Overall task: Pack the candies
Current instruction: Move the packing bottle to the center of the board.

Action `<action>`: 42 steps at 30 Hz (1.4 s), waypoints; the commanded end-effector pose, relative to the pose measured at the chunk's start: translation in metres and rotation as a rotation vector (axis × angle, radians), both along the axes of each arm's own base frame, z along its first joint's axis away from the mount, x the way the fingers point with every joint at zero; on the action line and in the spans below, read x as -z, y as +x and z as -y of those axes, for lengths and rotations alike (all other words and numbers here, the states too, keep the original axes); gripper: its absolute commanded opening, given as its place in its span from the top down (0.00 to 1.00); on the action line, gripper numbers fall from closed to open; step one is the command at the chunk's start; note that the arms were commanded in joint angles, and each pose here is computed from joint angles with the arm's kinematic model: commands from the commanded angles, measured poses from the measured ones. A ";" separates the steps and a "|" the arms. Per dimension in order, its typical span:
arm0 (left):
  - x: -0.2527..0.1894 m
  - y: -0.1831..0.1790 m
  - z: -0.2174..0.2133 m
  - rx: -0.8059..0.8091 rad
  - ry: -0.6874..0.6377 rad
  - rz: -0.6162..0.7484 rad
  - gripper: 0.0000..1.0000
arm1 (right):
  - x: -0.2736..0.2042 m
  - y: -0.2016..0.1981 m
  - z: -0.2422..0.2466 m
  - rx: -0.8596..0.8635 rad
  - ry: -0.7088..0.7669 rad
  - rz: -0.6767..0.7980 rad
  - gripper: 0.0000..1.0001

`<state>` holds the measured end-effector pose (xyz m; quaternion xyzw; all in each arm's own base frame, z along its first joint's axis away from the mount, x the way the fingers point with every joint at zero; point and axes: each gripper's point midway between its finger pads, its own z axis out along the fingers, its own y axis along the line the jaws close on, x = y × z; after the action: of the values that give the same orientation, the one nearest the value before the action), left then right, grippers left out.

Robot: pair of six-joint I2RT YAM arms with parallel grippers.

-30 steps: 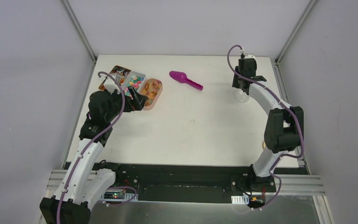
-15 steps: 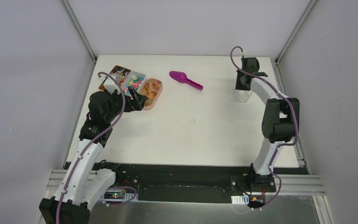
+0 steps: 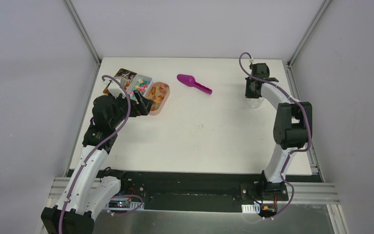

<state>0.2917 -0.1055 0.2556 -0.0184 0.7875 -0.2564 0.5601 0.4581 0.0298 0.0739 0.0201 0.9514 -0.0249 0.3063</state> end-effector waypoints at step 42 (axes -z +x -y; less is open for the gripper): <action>-0.011 0.004 -0.038 -0.212 0.084 0.019 0.06 | -0.024 -0.184 -0.293 -0.641 0.266 -0.099 0.96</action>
<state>0.2944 -0.0674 0.2380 -0.0876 0.8075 -0.1624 0.5602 0.2706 0.3075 0.0804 -0.2462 0.9254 0.1759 0.2283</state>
